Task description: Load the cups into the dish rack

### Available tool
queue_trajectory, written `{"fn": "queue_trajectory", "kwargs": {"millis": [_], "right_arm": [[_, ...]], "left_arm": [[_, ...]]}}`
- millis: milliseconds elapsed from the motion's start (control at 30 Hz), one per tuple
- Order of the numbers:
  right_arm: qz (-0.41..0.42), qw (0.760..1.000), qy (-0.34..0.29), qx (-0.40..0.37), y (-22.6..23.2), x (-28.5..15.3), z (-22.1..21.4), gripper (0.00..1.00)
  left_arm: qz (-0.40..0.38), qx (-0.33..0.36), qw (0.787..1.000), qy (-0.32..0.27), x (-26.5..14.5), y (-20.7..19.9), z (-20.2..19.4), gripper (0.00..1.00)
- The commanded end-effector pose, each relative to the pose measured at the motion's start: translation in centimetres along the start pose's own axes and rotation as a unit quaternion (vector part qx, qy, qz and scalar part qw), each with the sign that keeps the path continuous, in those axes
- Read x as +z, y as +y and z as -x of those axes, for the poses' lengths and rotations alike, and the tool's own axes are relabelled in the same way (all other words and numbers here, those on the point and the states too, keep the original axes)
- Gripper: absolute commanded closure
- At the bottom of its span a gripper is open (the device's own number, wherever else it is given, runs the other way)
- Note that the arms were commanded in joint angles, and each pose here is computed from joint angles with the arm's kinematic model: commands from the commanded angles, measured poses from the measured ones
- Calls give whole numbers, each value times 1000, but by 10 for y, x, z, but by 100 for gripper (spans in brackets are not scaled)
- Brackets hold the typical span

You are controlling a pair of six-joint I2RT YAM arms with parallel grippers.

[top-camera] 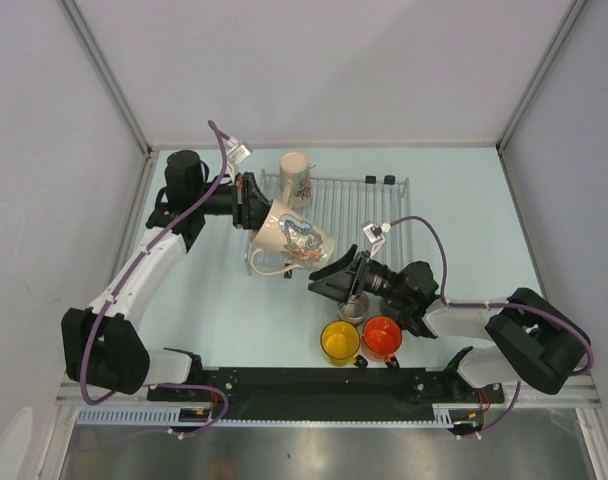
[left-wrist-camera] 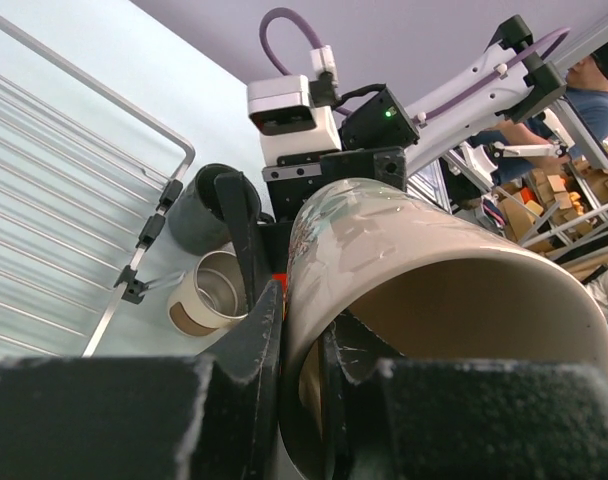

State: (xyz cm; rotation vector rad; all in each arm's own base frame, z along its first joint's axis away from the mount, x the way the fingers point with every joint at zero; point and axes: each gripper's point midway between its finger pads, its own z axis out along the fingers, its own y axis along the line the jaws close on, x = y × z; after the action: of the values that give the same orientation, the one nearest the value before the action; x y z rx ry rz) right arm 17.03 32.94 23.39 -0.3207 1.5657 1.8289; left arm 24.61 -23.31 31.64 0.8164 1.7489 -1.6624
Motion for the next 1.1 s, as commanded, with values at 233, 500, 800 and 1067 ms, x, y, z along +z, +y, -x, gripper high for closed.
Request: {"fn": "queue_trajectory", "kwargs": {"millis": [233,500,800,1067], "right_arm": [[179,966,-46,-179,89,2,33,0],[177,964,-56,-193,85,11,57,0],[182,959,-72,-203,90,19,74,0],[197,959,-75,-191,95,39,75,0]], "left_arm": [[-31,27,999,-2,-4,-23,11,100],[-36,15,999,4,-4,-22,2,100],[-31,2,999,6,1,-15,-5,100],[-25,-2,1000,3,4,-8,-7,100]]}}
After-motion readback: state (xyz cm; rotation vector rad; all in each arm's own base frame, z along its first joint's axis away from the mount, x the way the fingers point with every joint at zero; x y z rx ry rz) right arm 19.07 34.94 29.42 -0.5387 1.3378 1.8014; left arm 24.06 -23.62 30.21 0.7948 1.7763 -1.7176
